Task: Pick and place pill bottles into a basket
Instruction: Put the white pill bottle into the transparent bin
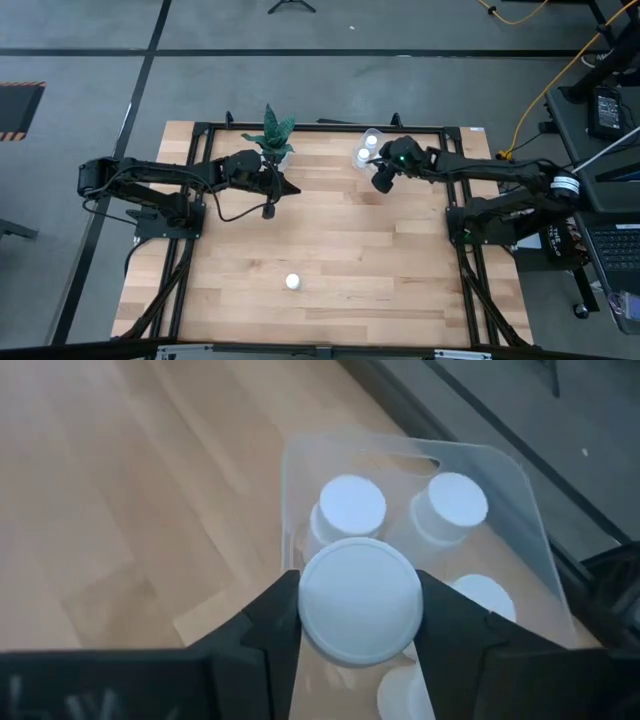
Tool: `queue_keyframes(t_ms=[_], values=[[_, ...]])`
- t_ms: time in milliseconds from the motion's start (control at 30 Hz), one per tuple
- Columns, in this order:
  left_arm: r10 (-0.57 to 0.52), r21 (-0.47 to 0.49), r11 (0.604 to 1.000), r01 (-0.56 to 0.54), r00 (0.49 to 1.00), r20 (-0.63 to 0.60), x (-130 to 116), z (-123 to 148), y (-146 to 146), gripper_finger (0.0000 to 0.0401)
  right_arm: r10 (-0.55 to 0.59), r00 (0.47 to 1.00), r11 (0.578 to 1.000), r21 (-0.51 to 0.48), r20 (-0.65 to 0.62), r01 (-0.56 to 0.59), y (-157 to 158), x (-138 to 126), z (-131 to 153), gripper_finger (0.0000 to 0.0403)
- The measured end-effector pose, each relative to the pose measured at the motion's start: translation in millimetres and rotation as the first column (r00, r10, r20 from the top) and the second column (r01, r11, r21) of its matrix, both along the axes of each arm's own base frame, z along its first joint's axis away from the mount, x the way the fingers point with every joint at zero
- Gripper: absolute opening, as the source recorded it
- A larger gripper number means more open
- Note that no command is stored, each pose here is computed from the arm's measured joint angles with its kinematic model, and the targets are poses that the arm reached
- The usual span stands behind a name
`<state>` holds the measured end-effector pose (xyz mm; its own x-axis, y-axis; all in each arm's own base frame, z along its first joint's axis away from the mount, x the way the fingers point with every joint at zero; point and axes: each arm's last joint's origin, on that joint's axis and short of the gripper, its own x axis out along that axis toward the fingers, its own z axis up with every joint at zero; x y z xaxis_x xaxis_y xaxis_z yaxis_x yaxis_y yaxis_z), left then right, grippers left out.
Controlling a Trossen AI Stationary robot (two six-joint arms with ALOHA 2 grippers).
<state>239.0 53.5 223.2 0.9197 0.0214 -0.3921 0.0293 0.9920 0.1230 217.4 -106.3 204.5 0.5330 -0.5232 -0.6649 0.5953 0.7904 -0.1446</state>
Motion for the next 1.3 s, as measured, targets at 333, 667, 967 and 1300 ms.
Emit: queue_keyframes(t_ms=[333,667,967,1300], values=[[0.000,0.000,1.000,0.000,1.000,0.000,0,0,0,0.0009,-0.009,1.000,1.000,0.007,-0.016,0.009,-8,12,-16,0.0152],[0.000,0.000,1.000,0.000,1.000,0.000,0,0,0,0.0011,-0.043,0.997,0.998,0.038,-0.066,0.046,-18,16,-35,0.0152],[0.001,0.000,1.000,-0.001,1.000,0.000,0,0,0,0.0011,-0.052,0.994,0.996,0.063,-0.097,0.058,-17,14,-40,0.0152],[0.000,-0.001,1.000,0.000,1.000,0.000,0,0,0,0.0007,-0.053,0.994,0.996,0.064,-0.094,0.059,-17,14,-40,0.0161]])
